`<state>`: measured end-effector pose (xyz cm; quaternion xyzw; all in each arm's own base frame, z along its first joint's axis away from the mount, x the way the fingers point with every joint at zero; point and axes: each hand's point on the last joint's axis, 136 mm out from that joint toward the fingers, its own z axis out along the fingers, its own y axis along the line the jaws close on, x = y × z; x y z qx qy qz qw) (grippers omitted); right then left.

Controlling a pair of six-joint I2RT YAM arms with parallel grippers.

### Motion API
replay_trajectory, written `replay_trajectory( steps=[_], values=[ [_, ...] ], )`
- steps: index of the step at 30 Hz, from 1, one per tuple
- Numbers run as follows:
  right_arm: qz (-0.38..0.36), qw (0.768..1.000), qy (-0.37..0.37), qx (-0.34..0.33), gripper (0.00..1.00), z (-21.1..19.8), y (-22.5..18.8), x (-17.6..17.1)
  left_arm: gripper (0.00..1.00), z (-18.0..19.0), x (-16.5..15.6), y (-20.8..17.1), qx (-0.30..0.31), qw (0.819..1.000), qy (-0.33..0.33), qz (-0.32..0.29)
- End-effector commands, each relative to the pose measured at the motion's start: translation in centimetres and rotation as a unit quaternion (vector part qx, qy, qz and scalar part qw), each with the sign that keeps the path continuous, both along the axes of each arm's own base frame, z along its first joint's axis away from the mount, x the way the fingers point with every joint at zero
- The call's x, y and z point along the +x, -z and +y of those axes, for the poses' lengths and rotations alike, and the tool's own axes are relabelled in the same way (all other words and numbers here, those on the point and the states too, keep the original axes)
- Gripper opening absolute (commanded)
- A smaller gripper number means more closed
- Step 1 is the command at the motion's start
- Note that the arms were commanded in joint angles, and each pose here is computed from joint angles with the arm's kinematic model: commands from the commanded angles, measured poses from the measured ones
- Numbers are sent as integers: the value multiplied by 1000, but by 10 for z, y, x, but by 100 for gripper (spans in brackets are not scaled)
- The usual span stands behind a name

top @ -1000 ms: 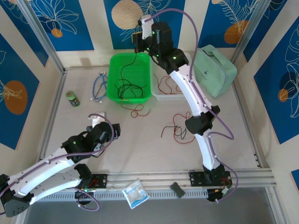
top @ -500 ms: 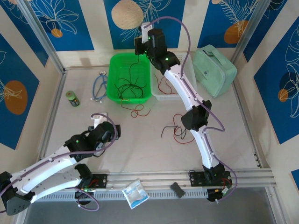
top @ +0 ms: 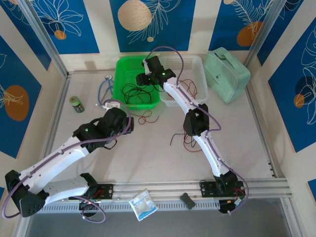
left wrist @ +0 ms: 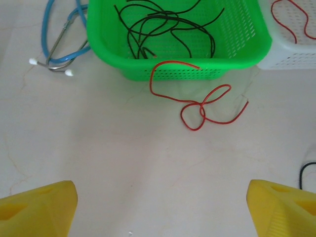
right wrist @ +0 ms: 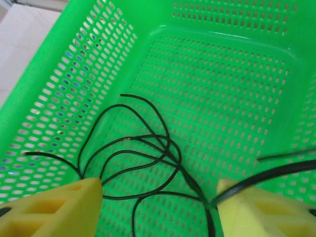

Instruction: Untangle the cables

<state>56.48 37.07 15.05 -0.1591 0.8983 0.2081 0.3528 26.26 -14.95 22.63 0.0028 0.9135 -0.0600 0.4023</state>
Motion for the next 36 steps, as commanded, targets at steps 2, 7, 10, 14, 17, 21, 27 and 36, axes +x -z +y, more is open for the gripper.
replay_trajectory(
  steps=[2, 7, 10, 14, 17, 21, 27, 36],
  values=[
    [-40, 999, -11, 32, 73, -10, -94, -22, 88, -17, 12, -12, -43, 999, 30, 13],
    [-35, 999, 4, 11, 78, -34, -128, -49, 85, -29, 37, 7, -99, 993, 17, 59],
    [-25, 1000, 17, 1, 78, -52, -142, -70, 79, -35, 52, 26, -135, 986, 4, 99],
    [-25, 1000, 18, -3, 73, -70, -158, -104, 73, -35, 75, 40, -161, 980, -23, 111],
    [-34, 999, 11, -5, 71, -82, -163, -135, 71, -27, 90, 44, -172, 978, -53, 101],
    [-37, 999, 13, -9, 70, -101, -160, -175, 70, -25, 112, 48, -206, 972, -74, 88],
    [-19, 1000, 25, -1, 66, -127, -144, -219, 64, -37, 136, 71, -227, 964, -78, 113],
    [-11, 999, 43, 8, 63, -151, -139, -258, 59, -41, 153, 78, -230, 963, -88, 109]
  ],
)
